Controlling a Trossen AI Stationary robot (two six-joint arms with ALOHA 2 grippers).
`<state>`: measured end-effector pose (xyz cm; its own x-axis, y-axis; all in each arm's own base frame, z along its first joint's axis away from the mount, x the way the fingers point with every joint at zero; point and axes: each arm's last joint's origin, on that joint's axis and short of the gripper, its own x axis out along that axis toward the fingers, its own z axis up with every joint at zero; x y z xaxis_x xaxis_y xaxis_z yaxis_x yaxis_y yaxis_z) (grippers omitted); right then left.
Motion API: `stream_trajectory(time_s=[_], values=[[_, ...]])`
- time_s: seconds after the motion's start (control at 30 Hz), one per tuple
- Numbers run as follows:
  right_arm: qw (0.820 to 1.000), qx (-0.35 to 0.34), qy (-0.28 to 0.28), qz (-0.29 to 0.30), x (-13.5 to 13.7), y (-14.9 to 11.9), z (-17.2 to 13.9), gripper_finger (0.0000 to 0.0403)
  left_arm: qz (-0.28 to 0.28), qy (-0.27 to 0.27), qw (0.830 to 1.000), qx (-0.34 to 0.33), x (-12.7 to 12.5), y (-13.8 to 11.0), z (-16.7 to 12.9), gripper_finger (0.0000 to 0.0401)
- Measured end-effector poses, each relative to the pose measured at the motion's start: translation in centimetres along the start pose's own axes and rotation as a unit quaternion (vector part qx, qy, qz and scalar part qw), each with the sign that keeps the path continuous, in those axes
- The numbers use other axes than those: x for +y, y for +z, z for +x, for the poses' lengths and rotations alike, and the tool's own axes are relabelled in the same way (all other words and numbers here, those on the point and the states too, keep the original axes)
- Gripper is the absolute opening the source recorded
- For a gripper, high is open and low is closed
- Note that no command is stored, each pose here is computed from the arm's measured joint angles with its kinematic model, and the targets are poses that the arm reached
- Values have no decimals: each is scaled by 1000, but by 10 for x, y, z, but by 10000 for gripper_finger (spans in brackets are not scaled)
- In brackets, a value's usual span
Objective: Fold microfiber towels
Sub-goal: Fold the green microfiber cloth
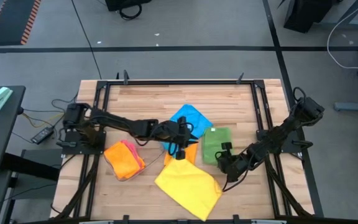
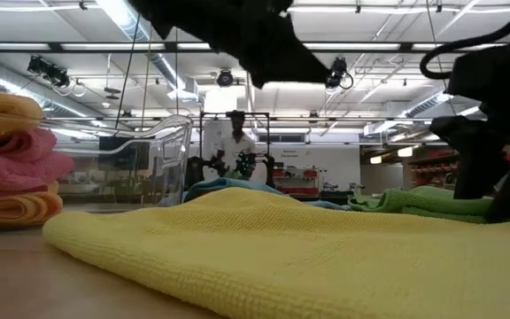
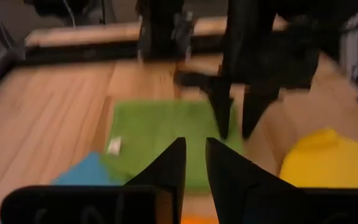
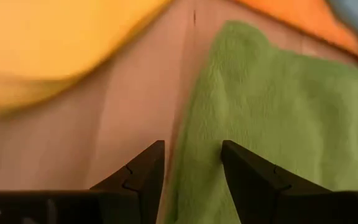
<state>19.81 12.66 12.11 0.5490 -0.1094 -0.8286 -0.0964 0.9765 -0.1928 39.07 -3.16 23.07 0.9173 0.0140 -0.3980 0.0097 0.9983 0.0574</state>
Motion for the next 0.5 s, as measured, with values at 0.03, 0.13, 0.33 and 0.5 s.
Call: stream_trajectory(time_s=[0.03,0.13,0.33,0.5], values=[[1000,2,-1,0,-1,-2,1,170,-4,3,1000,-1,1,-3,5,69],[1000,8,-4,0,-2,-7,2,170,-9,9,1000,2,5,-12,14,66],[1000,4,-13,-9,-3,-10,3,170,-16,13,1000,-22,6,-25,36,70],[1000,3,-12,-19,-3,-10,3,158,-13,12,1000,-14,4,-40,49,66]])
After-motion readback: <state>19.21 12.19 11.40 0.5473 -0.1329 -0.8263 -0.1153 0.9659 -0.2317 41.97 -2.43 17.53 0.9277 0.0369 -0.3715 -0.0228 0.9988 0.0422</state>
